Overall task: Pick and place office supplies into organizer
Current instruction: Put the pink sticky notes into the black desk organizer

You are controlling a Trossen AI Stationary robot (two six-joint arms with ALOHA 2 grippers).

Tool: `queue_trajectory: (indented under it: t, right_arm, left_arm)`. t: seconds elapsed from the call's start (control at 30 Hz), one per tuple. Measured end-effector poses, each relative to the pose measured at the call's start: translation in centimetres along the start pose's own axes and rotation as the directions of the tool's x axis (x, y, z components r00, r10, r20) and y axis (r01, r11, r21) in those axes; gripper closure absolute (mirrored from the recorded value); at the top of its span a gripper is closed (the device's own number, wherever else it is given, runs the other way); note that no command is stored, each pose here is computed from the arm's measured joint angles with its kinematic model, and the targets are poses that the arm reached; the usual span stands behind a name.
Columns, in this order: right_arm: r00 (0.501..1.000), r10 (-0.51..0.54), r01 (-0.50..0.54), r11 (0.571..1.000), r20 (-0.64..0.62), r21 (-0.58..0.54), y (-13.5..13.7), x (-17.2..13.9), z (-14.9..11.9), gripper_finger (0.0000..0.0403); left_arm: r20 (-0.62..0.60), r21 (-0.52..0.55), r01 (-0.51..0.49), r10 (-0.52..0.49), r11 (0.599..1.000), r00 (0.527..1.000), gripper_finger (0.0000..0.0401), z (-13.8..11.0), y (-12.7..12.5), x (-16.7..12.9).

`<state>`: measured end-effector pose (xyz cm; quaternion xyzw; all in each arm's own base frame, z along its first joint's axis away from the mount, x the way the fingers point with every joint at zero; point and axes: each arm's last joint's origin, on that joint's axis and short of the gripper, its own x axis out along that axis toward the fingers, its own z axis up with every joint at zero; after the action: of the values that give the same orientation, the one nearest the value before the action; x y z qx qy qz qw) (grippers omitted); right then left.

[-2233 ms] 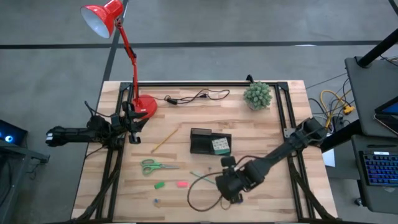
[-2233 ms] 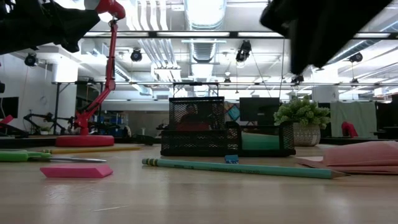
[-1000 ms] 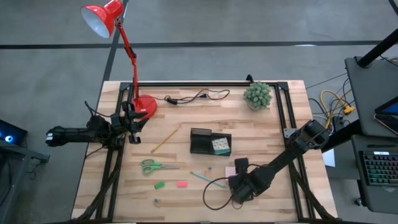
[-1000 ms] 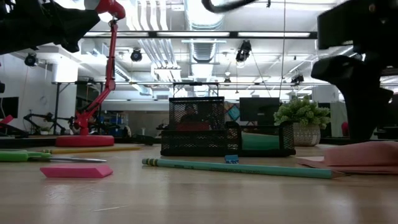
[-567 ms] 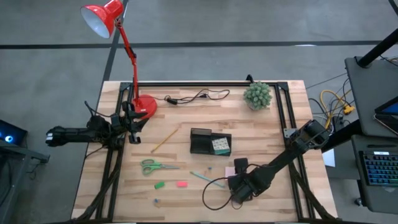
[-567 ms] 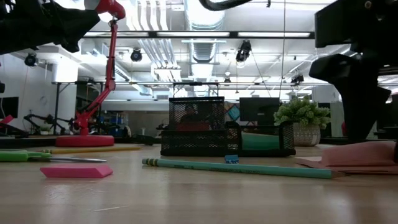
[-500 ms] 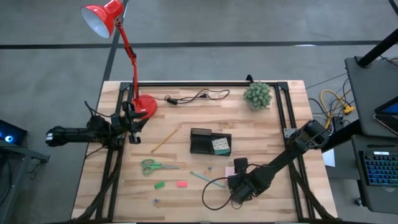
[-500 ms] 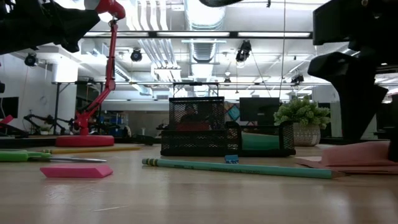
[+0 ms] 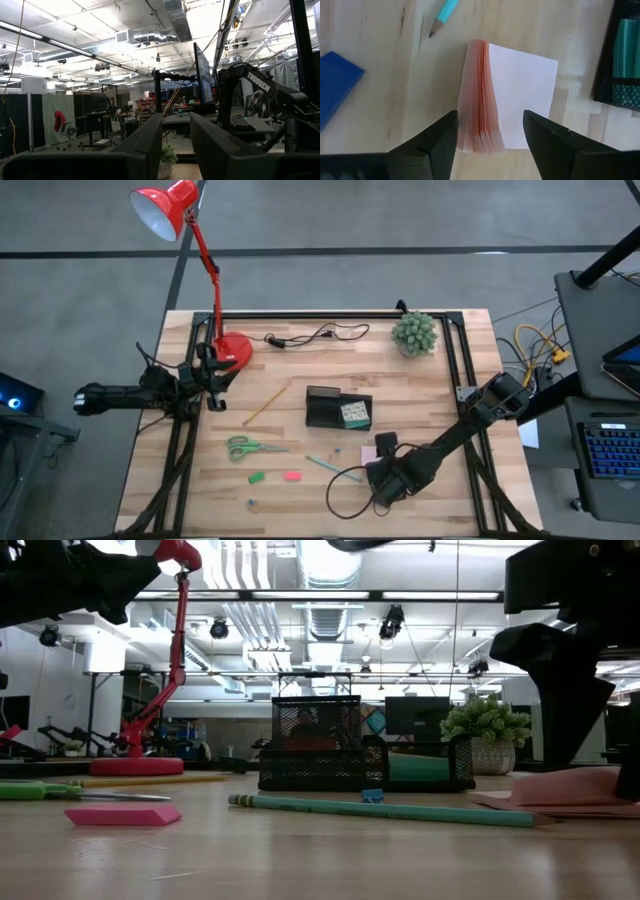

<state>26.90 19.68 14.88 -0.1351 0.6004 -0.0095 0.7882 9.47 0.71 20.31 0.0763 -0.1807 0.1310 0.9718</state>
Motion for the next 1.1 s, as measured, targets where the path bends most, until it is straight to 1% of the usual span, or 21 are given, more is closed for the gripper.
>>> queue_trajectory:
  t: [0.27, 0.43, 0.6, 0.7, 0.87, 0.97, 1.1]
  right_arm:
    - [1.000, -0.002, 0.002, 1.000, -0.005, -0.001, -0.03, 0.14, -0.14, 0.0190]
    - [1.000, -0.001, 0.001, 1.000, -0.006, -0.001, -0.04, 0.18, -0.19, 0.0210]
    - [1.000, 0.002, -0.002, 1.000, -0.017, 0.006, -0.07, 0.38, -0.42, 0.0247]
    - [1.000, 0.002, -0.001, 1.000, -0.018, 0.016, -0.20, 0.45, -0.37, 0.0276]
    - [1.000, 0.000, 0.001, 0.998, -0.022, 0.066, -0.64, 0.61, -0.18, 0.0342]
    - [1.000, -0.001, 0.002, 0.997, -0.023, 0.074, -0.75, 0.65, -0.14, 0.0384]
    - [1.000, -0.001, 0.003, 0.997, -0.023, 0.076, -0.74, 0.65, -0.14, 0.0392]
  left_arm:
    - [0.000, 0.000, 0.000, 0.000, 1.000, 1.000, 0.0312, -0.01, 0.00, 0.00]
    - [0.000, 0.000, 0.000, 0.000, 1.000, 1.000, 0.0312, -0.01, 0.00, 0.00]
    - [0.000, 0.000, 0.000, 0.000, 1.000, 1.000, 0.0312, -0.01, 0.00, 0.00]
    - [0.000, 0.000, 0.000, 0.000, 1.000, 1.000, 0.0312, -0.01, 0.00, 0.00]
    - [0.000, 0.000, 0.000, 0.000, 1.000, 1.000, 0.0312, -0.01, 0.00, 0.00]
    - [0.000, 0.000, 0.000, 0.000, 1.000, 1.000, 0.0312, 0.00, 0.00, 0.00]
    - [0.000, 0.000, 0.000, 0.000, 1.000, 1.000, 0.0312, 0.00, 0.00, 0.00]
